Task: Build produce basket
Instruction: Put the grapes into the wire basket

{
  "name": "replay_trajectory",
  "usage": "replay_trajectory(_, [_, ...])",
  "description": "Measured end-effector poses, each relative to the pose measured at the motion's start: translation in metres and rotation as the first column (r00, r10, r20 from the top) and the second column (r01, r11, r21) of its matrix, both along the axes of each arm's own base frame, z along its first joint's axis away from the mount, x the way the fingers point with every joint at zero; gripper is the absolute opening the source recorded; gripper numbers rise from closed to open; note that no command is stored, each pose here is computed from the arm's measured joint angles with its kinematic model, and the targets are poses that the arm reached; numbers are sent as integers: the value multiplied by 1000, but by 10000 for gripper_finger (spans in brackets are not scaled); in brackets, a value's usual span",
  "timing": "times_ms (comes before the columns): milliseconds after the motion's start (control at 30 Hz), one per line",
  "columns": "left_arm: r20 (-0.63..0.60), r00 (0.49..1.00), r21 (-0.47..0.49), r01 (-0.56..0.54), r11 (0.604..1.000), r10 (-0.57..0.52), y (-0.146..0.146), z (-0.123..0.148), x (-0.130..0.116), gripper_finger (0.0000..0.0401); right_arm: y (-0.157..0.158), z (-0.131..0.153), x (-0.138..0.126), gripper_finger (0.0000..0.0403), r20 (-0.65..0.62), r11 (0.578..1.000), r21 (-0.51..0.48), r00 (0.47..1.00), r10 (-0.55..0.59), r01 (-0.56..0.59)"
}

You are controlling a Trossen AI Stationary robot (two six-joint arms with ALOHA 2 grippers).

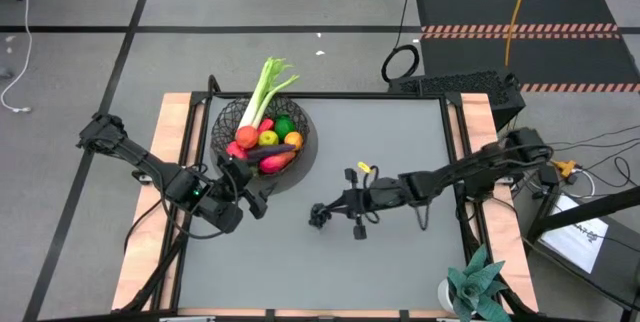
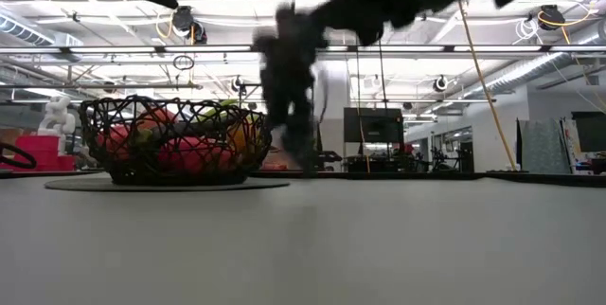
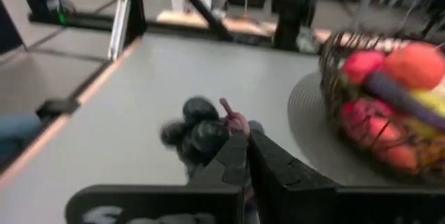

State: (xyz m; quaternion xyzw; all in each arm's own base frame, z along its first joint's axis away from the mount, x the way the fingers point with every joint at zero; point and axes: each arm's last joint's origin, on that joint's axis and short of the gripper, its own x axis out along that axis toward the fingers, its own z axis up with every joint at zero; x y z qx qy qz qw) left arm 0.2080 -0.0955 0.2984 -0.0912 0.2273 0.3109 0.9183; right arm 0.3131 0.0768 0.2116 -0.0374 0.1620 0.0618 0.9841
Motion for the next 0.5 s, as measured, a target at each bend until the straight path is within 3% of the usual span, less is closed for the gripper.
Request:
replay_trajectory(267, [28,999,3,34,999,-34,-3,4,4,390,18,35,-21,2,137,998,-31,989,-51,56])
replay_trajectory(500, [38,998,4,43,999,-43,-4,5,6,390,31,59,-33,2,285,988,-30,949,-135,150])
